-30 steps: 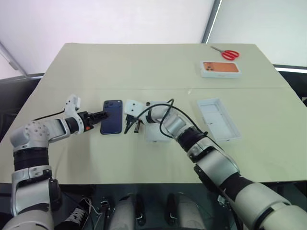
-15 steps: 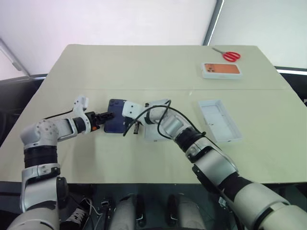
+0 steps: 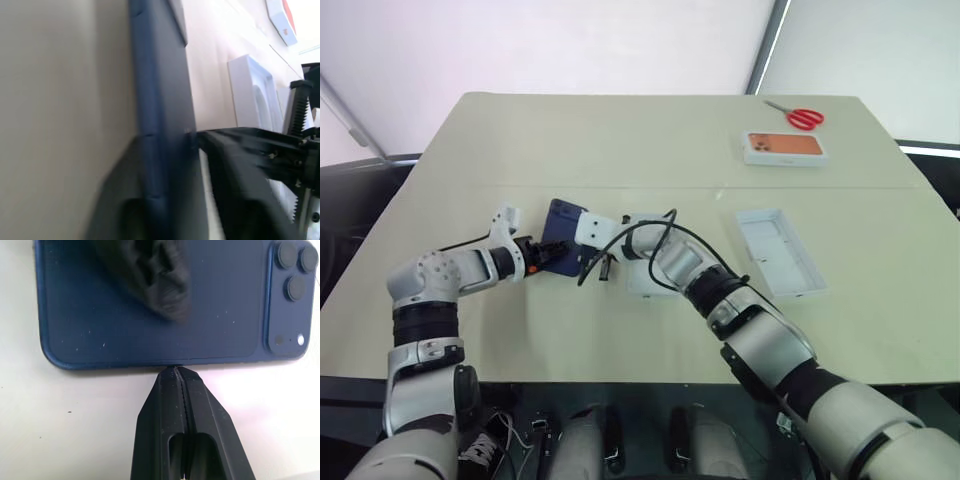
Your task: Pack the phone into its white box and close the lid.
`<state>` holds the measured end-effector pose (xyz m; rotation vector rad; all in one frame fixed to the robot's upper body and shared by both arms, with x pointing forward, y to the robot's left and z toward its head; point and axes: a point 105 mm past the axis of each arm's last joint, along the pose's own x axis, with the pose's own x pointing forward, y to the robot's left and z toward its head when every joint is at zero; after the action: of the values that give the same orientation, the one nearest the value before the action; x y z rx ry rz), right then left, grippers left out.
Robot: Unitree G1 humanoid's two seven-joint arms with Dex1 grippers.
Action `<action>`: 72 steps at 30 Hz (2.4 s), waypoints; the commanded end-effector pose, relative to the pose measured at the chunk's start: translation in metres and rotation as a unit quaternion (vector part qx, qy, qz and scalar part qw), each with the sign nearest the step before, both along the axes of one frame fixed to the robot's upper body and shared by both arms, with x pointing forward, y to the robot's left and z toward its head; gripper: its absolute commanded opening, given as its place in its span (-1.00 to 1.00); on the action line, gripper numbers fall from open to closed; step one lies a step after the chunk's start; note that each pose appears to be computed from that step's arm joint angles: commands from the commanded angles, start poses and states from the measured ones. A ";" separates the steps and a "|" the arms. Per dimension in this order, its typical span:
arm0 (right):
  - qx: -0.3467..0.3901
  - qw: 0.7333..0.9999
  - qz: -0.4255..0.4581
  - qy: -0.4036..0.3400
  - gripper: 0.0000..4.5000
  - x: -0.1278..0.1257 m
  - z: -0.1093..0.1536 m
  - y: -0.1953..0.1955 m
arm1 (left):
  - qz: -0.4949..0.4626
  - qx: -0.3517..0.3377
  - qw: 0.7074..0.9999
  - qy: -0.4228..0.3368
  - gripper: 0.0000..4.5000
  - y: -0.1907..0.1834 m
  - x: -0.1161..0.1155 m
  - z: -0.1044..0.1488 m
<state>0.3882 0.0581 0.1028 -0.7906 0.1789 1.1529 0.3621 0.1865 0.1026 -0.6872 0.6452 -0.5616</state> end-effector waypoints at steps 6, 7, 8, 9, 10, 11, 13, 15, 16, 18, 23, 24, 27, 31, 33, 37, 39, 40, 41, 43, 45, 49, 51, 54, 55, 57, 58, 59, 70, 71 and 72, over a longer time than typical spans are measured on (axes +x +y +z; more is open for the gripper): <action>0.010 1.000 0.013 -0.014 -1.00 -0.002 0.008 0.007 | -0.004 -0.005 0.999 0.042 -0.68 -0.002 -0.012 -0.019; 0.010 1.000 0.014 -0.016 -1.00 -0.002 0.008 0.007 | -0.001 -0.007 0.999 0.044 -0.68 -0.001 -0.012 -0.020; 0.012 1.000 0.015 -0.018 -1.00 -0.002 0.009 0.007 | 0.003 -0.007 0.999 0.044 -0.78 0.000 -0.012 -0.021; 0.015 1.000 0.014 -0.012 -1.00 -0.002 0.009 0.007 | 0.008 -0.011 0.999 0.047 -0.88 0.001 -0.012 -0.022; 0.019 1.000 0.013 -0.009 -1.00 -0.002 0.010 0.008 | 0.010 -0.024 0.999 0.046 -0.97 0.001 -0.012 -0.021; 0.024 1.000 0.013 -0.008 -1.00 -0.002 0.012 0.008 | 0.010 -0.032 0.998 0.044 -0.98 0.001 -0.013 -0.020; 0.028 0.999 0.009 -0.012 -1.00 0.000 0.015 0.006 | 0.010 -0.045 0.998 0.041 -0.98 -0.001 -0.014 -0.017; 0.033 0.999 0.006 -0.019 -1.00 0.003 0.019 0.003 | 0.013 -0.043 0.998 0.041 -0.98 0.000 -0.016 -0.018; 0.040 0.999 0.001 -0.015 -1.00 0.004 0.021 0.002 | 0.013 -0.046 0.998 0.041 -0.98 -0.001 -0.017 -0.017; 0.057 0.998 -0.005 -0.017 -1.00 0.006 0.028 0.001 | 0.020 -0.063 0.997 0.035 -0.98 0.000 -0.017 -0.013; 0.184 0.983 -0.016 0.023 -1.00 0.008 0.069 -0.001 | 0.042 -0.127 0.991 -0.012 -0.98 0.008 -0.013 0.012; 0.226 0.972 -0.016 0.056 -1.00 0.007 0.080 -0.003 | 0.047 -0.131 0.990 -0.021 -0.98 0.010 -0.013 0.016; 0.305 0.945 0.010 0.121 -0.60 -0.003 0.100 -0.014 | 0.059 -0.137 0.988 -0.038 -0.98 0.014 -0.012 0.021; 0.251 0.958 0.044 0.134 0.28 -0.023 0.081 -0.037 | 0.068 -0.135 0.987 -0.045 -0.98 0.014 -0.008 0.023; 0.210 0.964 0.070 0.146 0.48 -0.038 0.069 -0.050 | 0.063 -0.131 0.988 -0.050 -0.98 0.012 -0.008 0.025; 0.153 0.976 0.089 0.127 0.48 -0.054 0.057 -0.078 | 0.056 -0.125 0.988 -0.064 -0.98 0.006 -0.006 0.032; 0.111 0.983 0.096 0.114 0.48 -0.062 0.047 -0.093 | 0.052 -0.121 0.989 -0.068 -0.98 0.002 -0.005 0.034; 0.097 0.984 0.100 0.115 0.48 -0.067 0.043 -0.101 | 0.050 -0.123 0.989 -0.071 -0.98 0.000 -0.005 0.036; 0.090 0.984 0.102 0.117 0.48 -0.071 0.042 -0.105 | 0.049 -0.126 0.988 -0.073 -0.98 -0.001 -0.004 0.038; 0.065 0.985 0.107 0.115 0.48 -0.077 0.034 -0.113 | 0.047 -0.123 0.988 -0.078 -0.98 -0.005 -0.003 0.039; 0.029 0.990 0.099 0.098 0.48 -0.075 0.022 -0.121 | 0.046 -0.121 0.988 -0.079 -0.98 -0.007 -0.002 0.039; 0.021 0.993 0.077 0.083 0.48 -0.066 0.014 -0.122 | 0.043 -0.119 0.989 -0.079 -0.98 -0.010 -0.002 0.040; 0.017 0.994 0.075 0.081 0.48 -0.065 0.011 -0.122 | 0.043 -0.114 0.989 -0.079 -0.98 -0.010 -0.002 0.039; 0.023 0.993 0.077 0.086 0.48 -0.066 0.011 -0.121 | 0.045 -0.113 0.989 -0.080 -0.98 -0.008 -0.002 0.039; 0.023 0.993 0.077 0.086 0.48 -0.066 0.010 -0.120 | 0.046 -0.113 0.989 -0.080 -0.98 -0.007 -0.002 0.039; 0.024 0.993 0.076 0.090 0.38 -0.067 0.009 -0.119 | 0.047 -0.112 0.989 -0.079 -0.98 -0.006 -0.003 0.039; 0.024 0.993 0.075 0.093 0.24 -0.067 0.008 -0.120 | 0.047 -0.111 0.990 -0.079 -0.98 -0.006 -0.003 0.038; 0.021 0.992 0.074 0.098 0.10 -0.068 0.005 -0.121 | 0.046 -0.112 0.990 -0.078 -0.98 -0.007 -0.003 0.038; 0.018 0.992 0.069 0.105 -0.08 -0.070 -0.002 -0.116 | 0.042 -0.106 0.991 -0.075 -0.98 -0.009 -0.004 0.034; 0.020 0.992 0.069 0.108 -0.08 -0.070 -0.003 -0.115 | 0.042 -0.107 0.991 -0.076 -0.98 -0.009 -0.003 0.034; 0.021 0.991 0.070 0.110 -0.08 -0.070 -0.003 -0.115 | 0.042 -0.107 0.991 -0.076 -0.98 -0.009 -0.004 0.034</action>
<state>0.3211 -0.0614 0.0992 -0.6404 0.2993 1.3546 0.3576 0.1783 0.1183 -0.8756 0.4867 -0.5556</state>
